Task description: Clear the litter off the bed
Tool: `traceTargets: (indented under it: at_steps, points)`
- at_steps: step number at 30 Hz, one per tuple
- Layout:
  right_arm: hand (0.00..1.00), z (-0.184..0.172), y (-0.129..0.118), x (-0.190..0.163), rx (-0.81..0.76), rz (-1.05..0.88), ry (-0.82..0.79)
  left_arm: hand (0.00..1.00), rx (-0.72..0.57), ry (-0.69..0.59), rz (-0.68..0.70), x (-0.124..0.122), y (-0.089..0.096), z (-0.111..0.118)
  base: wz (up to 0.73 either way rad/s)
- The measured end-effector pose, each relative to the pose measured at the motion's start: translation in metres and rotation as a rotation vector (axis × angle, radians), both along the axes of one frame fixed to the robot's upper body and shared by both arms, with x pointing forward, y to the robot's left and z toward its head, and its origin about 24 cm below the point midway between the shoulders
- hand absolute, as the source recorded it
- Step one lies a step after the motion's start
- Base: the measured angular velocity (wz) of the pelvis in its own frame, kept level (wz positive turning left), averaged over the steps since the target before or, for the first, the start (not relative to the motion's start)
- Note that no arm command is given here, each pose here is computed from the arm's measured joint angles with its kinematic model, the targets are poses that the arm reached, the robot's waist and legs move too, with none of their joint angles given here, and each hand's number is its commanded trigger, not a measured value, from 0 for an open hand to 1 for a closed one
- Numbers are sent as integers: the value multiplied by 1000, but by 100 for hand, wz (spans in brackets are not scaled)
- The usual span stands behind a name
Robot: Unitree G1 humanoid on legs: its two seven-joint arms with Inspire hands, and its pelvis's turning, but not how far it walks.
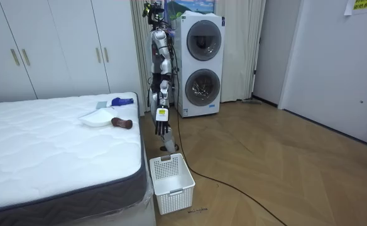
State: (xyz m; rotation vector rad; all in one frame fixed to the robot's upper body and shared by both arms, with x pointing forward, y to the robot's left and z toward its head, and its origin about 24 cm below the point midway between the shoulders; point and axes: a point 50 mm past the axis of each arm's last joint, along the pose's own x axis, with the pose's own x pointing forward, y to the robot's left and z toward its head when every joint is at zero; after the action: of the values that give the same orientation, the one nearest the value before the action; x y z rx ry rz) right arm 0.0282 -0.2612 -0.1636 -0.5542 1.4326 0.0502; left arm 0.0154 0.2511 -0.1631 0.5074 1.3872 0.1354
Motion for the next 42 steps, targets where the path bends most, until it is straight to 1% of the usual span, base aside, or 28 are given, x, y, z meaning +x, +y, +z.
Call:
traceTargets:
  at_steps: [3, 12, 17, 20, 24, 28, 29, 30, 31, 32, 34, 37, 42]
  points:
    - [0, 0, 0, 0, 2, -1, 0, 0, 0, 8, 2, -4, 0, 0, 0]
    - [0, 1, 1, 6, 6, 8, -34, 0, -1, -8, -2, -1, 0, 0, 1]
    - [0, 1, 1, 9, -5, 2, -65, 0, 14, -42, -4, 3, 0, 1, 5]
    - [0, 2, 1, 12, -5, -29, -104, 0, 50, -98, -2, 9, 3, 3, 0]
    - [0, 3, 1, 17, 1, -57, -153, 0, 139, -237, 84, 23, 11, 11, 1]
    - [0, 3, 1, 18, 0, -57, -172, 0, 240, -415, 169, 45, 21, 25, 2]
    - [0, 3, 1, 18, 1, -56, -174, 0, 252, -442, 176, 49, 22, 27, 0]
    - [0, 3, 1, 20, 2, -54, -183, 0, 276, -500, 190, 57, 24, 33, 0]
    - [0, 4, 2, 22, 5, -47, -198, 0, 302, -560, 193, 67, 25, 38, 0]
    - [0, 4, 2, 23, 6, -45, -204, 0, 315, -588, 195, 70, 26, 41, 0]
    - [0, 5, 2, 26, 9, -39, -225, 0, 352, -685, 196, 85, 27, 51, 0]
    - [0, 6, -1, 27, 8, -32, -239, 0, 376, -779, 196, 98, 28, 61, 0]
    - [0, 7, -3, 25, 5, -20, -239, 0, 391, -881, 180, 111, 28, 73, 1]
